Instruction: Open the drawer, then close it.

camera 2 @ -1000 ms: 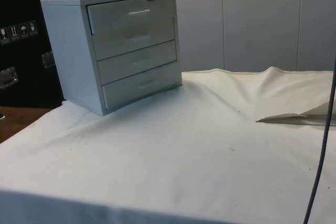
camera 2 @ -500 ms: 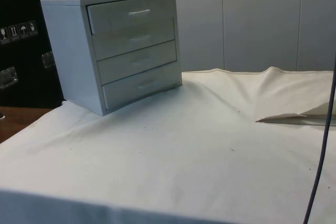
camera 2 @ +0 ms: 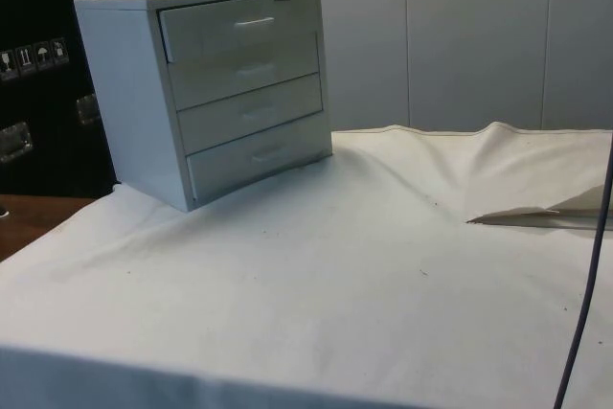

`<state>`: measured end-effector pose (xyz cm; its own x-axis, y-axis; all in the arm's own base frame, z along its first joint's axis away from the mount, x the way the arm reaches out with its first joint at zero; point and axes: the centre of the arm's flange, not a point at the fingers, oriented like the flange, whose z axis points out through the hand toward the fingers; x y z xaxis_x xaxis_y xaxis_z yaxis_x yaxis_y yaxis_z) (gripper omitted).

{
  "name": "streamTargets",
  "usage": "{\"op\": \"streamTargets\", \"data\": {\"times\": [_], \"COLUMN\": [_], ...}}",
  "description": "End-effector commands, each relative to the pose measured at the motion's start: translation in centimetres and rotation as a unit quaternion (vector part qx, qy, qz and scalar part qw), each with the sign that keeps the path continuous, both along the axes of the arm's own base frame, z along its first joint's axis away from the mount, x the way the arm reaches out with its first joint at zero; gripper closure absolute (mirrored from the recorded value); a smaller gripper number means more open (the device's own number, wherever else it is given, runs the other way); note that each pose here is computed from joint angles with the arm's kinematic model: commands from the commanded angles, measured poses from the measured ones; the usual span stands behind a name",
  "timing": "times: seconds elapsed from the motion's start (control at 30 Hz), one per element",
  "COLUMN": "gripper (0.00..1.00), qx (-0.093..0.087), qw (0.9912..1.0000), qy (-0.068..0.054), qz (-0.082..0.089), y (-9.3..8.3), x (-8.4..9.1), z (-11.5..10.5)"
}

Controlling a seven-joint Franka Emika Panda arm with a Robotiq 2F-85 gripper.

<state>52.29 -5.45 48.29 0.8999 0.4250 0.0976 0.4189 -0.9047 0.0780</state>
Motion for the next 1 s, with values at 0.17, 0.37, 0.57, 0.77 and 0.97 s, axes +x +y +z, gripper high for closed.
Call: {"op": "streamTargets", "data": {"times": [0.17,0.37,0.57,0.77,0.97], "gripper": [0.00,0.00,0.00,0.00,0.00], "qx": [-0.005,-0.005,-0.015,-0.022,-0.023], "qw": [0.99969,0.99941,0.99805,0.99671,0.99595], "qy": [-0.017,-0.019,-0.036,-0.043,-0.042], "qz": [0.017,0.028,0.049,0.065,0.076], "y": [-0.1,-0.2,-0.4,-0.4,-0.3], "x": [-0.1,0.0,-0.1,-0.1,-0.1], "z": [-0.5,-1.1,-1.6,-2.0,-2.4]}}
